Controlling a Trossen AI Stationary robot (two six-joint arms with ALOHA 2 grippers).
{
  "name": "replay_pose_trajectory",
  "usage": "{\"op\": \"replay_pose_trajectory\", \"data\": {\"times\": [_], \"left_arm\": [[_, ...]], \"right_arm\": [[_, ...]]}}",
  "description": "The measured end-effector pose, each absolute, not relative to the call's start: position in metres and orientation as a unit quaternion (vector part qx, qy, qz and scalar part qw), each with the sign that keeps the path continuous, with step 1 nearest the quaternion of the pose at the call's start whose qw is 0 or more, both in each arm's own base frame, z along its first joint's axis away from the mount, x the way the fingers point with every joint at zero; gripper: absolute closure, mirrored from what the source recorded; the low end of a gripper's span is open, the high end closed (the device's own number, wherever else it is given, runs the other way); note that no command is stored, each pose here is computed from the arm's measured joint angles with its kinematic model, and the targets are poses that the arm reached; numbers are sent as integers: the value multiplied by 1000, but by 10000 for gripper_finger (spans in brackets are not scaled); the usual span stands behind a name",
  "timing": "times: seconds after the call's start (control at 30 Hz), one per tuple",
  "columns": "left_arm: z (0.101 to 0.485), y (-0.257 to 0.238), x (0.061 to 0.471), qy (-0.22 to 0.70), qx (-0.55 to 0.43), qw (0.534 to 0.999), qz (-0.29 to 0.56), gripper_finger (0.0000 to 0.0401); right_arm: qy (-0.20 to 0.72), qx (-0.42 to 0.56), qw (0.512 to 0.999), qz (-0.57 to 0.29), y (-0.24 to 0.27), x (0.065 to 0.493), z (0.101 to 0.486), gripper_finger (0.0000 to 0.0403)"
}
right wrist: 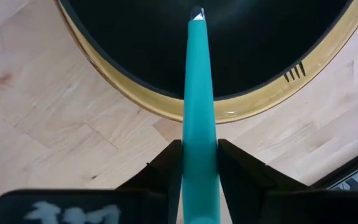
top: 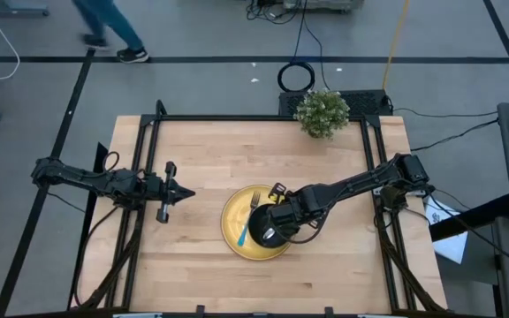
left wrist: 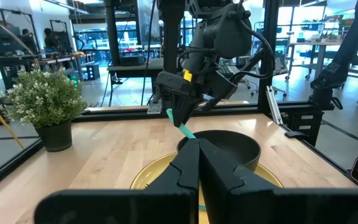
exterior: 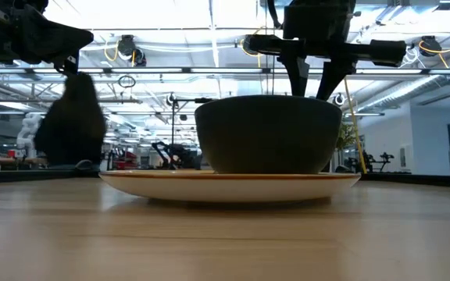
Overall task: Set table place
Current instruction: Put the blue spoon into the black bowl
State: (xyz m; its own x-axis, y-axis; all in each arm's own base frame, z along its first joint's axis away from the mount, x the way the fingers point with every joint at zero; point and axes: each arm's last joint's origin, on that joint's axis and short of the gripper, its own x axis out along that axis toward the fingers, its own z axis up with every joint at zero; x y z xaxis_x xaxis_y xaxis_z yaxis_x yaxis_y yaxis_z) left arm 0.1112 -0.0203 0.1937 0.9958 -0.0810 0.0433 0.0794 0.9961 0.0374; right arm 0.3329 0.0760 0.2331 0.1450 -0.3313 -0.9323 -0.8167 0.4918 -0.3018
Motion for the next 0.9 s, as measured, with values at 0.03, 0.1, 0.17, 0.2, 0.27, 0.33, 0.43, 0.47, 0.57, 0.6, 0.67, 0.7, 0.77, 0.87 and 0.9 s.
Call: {"op": "replay_pose_trajectory", "data": {"times": [0.03, 0.1, 0.17, 0.2, 0.27, 0.33, 0.43, 0.47, 0.57, 0.6, 0.67, 0.7, 0.77, 0.87, 0.9], "left_arm": [[194, -20, 111, -22, 18, 999, -40, 393], [194, -20, 111, -22, 18, 999, -40, 393], [194, -20, 111, -22, 18, 999, -40, 393], [194, -20, 111, -22, 18, 999, -40, 393], [194, -20, 111, -22, 18, 999, -40, 393], [194, -20, 111, -22, 18, 999, -40, 393], [194, -20, 111, -22, 18, 999, -40, 393], [194, -20, 111, -22, 18, 999, -40, 393], [194, -20, 111, -22, 18, 999, -40, 393], [194, -20, 111, -22, 18, 999, -40, 393], [194, -20, 111, -22, 18, 999, -40, 393], [194, -20, 111, -22, 18, 999, -40, 393], [194, -20, 111, -22, 18, 999, -40, 393], [194, -20, 111, -22, 18, 999, -40, 393], [194, -20, 111, -22, 18, 999, -40, 393]], "right_arm": [[621, -462, 600, 202, 76, 333, 233, 312], [617, -464, 602, 203, 76, 334, 233, 311], [616, -467, 601, 206, 76, 334, 233, 310], [615, -468, 600, 206, 76, 334, 233, 310], [615, -468, 600, 206, 76, 334, 233, 310], [615, -468, 600, 206, 76, 334, 233, 310], [615, -468, 600, 206, 76, 334, 233, 310], [615, -468, 600, 206, 76, 334, 233, 310], [615, -468, 600, 206, 76, 334, 233, 309], [615, -468, 600, 206, 76, 334, 233, 309], [615, -468, 601, 206, 76, 334, 233, 309], [614, -468, 601, 206, 76, 334, 233, 309], [614, -468, 602, 206, 76, 335, 233, 309], [613, -468, 603, 205, 76, 335, 233, 309], [613, -468, 603, 205, 76, 335, 233, 309]]}}
